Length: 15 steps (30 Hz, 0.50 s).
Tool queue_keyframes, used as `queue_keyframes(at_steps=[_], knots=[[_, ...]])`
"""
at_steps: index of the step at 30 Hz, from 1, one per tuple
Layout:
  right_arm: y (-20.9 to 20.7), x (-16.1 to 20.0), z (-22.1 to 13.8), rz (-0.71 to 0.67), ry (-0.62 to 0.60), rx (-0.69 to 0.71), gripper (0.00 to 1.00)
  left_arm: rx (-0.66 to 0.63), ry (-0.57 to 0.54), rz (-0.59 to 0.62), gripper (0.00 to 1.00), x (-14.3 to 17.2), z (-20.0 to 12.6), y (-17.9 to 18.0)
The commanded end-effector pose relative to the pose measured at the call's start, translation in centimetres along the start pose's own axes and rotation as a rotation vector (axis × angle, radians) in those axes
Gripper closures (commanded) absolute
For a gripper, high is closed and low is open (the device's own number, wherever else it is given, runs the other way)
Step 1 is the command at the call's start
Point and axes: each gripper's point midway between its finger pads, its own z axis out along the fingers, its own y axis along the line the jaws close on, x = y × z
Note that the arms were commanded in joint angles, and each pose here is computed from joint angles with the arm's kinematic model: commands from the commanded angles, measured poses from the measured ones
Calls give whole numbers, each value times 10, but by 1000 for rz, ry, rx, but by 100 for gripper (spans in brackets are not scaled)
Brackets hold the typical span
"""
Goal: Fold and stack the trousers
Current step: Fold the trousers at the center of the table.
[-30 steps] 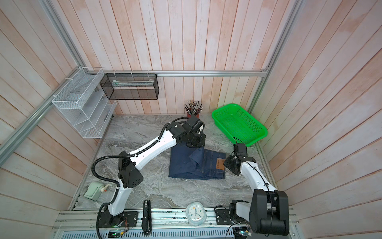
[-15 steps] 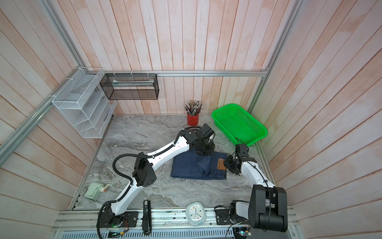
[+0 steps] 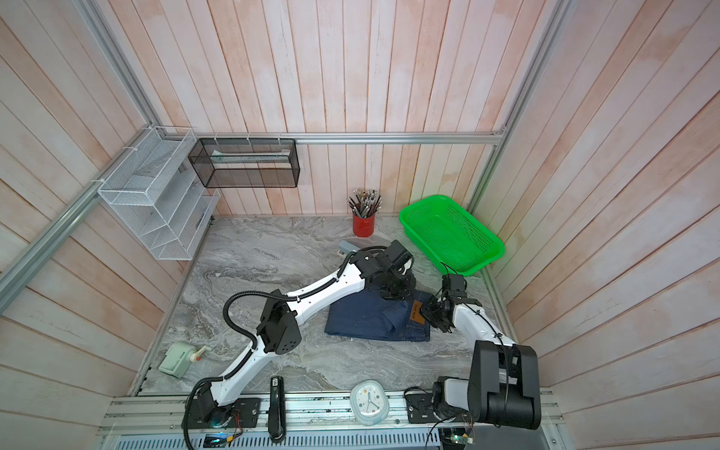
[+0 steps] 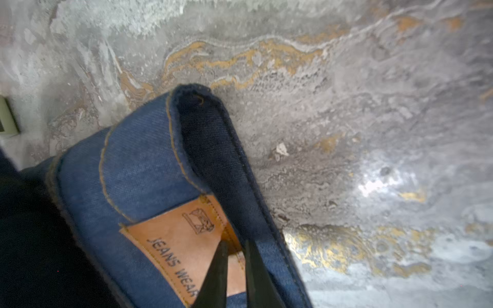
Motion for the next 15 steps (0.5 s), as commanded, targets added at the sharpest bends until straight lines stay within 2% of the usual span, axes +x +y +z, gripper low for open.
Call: queue_keyframes(at_steps=[1,2,4,6,9,12,13,15], knots=[[1,-8,-10,-8,-35,4,81,69,22,-12,77,2,11,-12],[2,-11,-15,-6,-50,9,77,75,21,-10,64,1,10,-13],[4,-20,-27,-1,-90,20,67,91,7,12,47,-1,4,-20],[6,-31,-43,4,-147,32,61,113,-26,42,37,-7,-9,-30],[12,-47,-73,10,-247,37,55,150,-99,94,29,-17,-39,-44],[19,-53,-93,20,-313,4,49,157,-176,104,28,-24,-72,-39],[25,-51,-94,13,-309,-30,48,154,-192,107,27,-21,-81,-37],[33,-41,-85,-7,-244,-84,46,116,-251,59,27,-35,-107,-5]])
